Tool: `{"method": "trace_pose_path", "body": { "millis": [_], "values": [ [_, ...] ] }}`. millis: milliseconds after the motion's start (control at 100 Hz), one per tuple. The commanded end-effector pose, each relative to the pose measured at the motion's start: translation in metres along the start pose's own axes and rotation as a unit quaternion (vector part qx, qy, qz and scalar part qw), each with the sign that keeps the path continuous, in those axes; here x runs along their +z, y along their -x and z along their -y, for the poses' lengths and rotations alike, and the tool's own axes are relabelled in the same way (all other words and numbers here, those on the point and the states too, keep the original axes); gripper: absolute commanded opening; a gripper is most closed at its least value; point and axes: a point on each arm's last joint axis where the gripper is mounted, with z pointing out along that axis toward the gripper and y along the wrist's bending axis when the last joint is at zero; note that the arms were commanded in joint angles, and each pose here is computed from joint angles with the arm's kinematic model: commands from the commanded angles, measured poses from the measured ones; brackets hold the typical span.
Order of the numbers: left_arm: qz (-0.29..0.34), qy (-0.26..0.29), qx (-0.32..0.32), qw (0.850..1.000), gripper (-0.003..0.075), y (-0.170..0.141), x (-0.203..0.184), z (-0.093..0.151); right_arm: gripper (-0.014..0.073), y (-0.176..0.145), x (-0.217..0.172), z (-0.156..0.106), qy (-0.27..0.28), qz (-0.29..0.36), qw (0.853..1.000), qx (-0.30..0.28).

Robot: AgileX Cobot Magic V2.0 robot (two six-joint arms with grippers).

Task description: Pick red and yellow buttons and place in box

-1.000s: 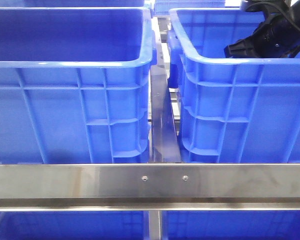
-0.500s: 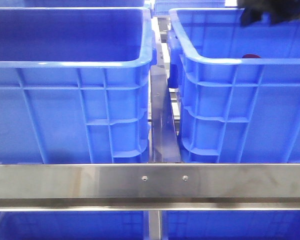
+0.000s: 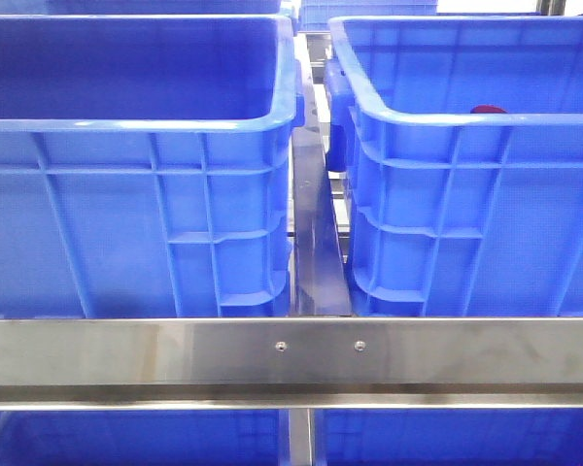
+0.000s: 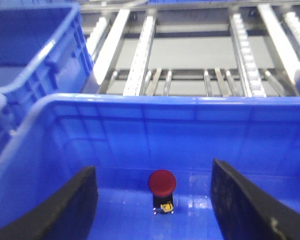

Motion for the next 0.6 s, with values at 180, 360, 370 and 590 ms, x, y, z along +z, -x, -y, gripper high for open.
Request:
{"method": "trace_pose_path", "body": {
  "millis": [180,360,370,590],
  "values": [
    [0.053,-0.005,-0.003,0.999,-0.0019,0.015,-0.005,0.001,0.0500,-0.004,-0.074,0.000,0.011,0.074,0.997,0.004],
    [0.053,-0.005,-0.003,0.999,-0.0019,0.015,-0.005,0.001,0.0373,-0.013,-0.103,0.000,0.013,0.104,0.994,0.003],
    [0.053,-0.005,-0.003,0.999,-0.0019,0.015,-0.005,0.001,0.0356,-0.013,-0.103,0.000,0.013,0.105,0.994,0.003],
    [0.053,-0.005,-0.003,0.999,-0.0019,0.015,-0.005,0.001,0.0015,-0.014,-0.112,0.000,0.015,0.118,0.993,0.003]
  ]
}}
